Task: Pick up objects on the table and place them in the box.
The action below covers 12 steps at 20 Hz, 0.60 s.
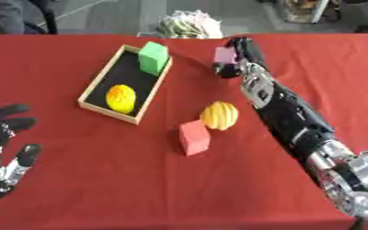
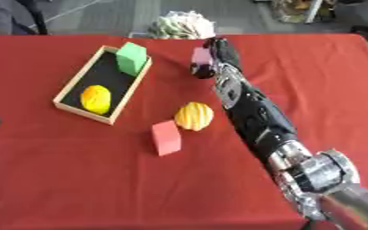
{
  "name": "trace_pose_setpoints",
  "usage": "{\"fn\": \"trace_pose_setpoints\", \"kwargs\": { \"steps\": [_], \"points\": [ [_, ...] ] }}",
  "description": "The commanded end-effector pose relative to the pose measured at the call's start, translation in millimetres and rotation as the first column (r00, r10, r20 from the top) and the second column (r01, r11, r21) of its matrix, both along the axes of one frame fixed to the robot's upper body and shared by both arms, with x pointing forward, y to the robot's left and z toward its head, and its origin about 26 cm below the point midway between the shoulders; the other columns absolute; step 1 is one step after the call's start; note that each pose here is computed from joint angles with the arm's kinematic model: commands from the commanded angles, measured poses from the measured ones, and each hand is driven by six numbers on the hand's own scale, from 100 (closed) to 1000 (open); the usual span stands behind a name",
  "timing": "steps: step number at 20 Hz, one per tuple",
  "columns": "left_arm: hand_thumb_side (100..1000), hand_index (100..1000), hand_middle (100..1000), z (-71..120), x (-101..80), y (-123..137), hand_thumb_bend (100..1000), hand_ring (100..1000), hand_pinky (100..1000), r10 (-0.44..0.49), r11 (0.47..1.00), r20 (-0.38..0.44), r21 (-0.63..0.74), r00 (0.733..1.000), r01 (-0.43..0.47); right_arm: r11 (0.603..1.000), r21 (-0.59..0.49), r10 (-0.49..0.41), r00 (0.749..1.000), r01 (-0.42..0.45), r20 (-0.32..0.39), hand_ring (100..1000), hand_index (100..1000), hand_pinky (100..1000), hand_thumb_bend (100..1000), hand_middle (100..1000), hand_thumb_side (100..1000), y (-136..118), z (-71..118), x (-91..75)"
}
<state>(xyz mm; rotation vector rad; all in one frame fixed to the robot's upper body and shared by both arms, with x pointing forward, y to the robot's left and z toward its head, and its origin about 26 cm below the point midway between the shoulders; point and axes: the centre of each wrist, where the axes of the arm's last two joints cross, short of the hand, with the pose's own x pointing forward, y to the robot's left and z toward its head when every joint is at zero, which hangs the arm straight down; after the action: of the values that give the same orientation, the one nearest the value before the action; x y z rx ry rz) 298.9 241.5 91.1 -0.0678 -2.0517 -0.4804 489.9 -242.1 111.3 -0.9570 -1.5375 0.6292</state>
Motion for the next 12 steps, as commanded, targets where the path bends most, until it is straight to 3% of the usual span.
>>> {"fn": "trace_pose_setpoints", "kwargs": {
  "steps": [1, 4, 7, 12],
  "points": [
    [459, 815, 758, 6.6, 0.9, 2.7, 618, 735, 815, 0.001, 1.0, 0.023, 0.008, 1.0, -0.002, 0.988, 0.011, 0.153, 0.983, -0.154, 0.101, 507, 585, 516, 301, 507, 100, 24.3, 42.7, 3.9],
    [458, 815, 758, 7.2, 1.0, 2.0, 619, 736, 816, -0.003, 1.0, 0.026, 0.008, 1.0, 0.003, 0.946, 0.009, 0.322, 0.941, -0.324, 0.102, 520, 597, 545, 290, 518, 100, 53.3, 60.7, -0.6],
    [458, 815, 757, 8.6, 1.2, 0.9, 619, 735, 815, -0.011, 1.0, 0.031, 0.007, 0.999, 0.011, 0.876, -0.02, 0.482, 0.874, -0.481, 0.067, 537, 615, 569, 273, 534, 100, 84.1, 69.4, -7.4],
    [456, 815, 757, 10.8, 1.9, -1.3, 620, 734, 815, -0.024, 1.0, 0.038, 0.004, 0.999, 0.024, 0.796, -0.028, 0.603, 0.796, -0.605, -0.057, 580, 657, 606, 262, 573, 100, 113.0, 56.1, -12.3]
  ]
}}
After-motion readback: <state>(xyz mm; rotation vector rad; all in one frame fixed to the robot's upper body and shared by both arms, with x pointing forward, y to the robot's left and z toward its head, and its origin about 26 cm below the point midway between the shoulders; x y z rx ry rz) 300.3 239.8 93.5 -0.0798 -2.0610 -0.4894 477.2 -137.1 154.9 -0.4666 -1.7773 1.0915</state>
